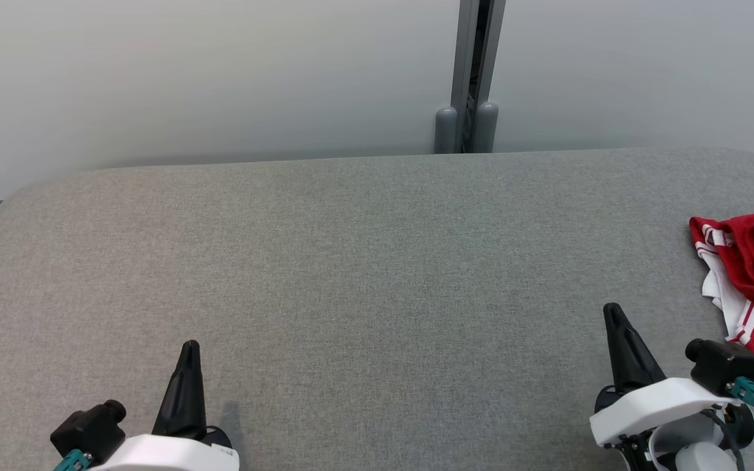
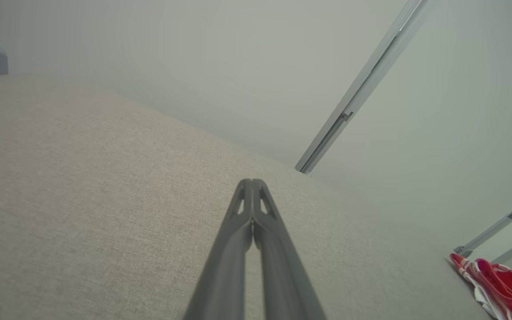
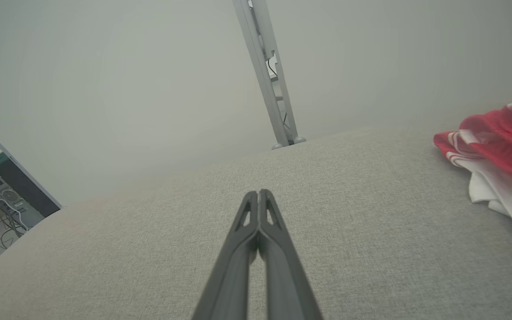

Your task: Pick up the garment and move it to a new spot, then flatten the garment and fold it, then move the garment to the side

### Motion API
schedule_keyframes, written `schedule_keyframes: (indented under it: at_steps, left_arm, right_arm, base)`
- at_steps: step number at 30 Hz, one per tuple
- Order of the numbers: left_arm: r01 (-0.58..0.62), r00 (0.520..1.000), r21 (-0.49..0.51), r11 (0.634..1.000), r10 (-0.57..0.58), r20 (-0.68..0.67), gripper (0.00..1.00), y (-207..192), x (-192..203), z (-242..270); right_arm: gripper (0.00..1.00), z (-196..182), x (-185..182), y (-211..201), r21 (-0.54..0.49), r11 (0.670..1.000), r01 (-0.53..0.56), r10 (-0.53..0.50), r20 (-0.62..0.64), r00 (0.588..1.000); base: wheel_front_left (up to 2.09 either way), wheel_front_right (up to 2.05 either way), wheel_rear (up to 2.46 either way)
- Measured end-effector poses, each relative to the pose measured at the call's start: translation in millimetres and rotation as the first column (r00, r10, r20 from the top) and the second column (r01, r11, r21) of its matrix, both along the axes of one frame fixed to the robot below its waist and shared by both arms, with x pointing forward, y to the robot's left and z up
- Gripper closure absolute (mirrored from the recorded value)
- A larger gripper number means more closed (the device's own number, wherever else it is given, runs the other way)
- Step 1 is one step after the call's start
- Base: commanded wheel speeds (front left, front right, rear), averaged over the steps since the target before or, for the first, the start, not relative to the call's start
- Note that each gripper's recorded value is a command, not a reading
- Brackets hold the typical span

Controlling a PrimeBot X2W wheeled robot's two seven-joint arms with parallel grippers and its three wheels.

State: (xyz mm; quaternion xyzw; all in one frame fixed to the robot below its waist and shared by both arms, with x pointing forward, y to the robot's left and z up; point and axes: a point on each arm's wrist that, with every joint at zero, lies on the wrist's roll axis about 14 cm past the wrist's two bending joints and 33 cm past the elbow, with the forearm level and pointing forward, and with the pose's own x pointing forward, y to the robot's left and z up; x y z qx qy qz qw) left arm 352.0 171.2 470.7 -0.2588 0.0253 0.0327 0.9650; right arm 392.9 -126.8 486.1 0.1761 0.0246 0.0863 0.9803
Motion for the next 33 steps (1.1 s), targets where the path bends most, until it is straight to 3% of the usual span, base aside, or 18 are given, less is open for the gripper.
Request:
schedule_keyframes:
  at_steps: [14,33]
  left_arm:
    - [-0.005,1.0,-0.214,0.977,0.004,-0.008,1.0,-2,16,3]
    - [-0.001,1.0,-0.423,0.906,-0.006,-0.015,1.0,-6,32,7]
  right_arm:
    - [1.0,-2,7,-29,0.225,0.968,0.107,-0.09,-0.085,0.992]
    - [1.0,-2,11,-55,0.454,0.869,0.199,-0.141,-0.159,0.977]
  base:
    - [0.0,0.0,0.0]
    - [0.0,0.0,0.0]
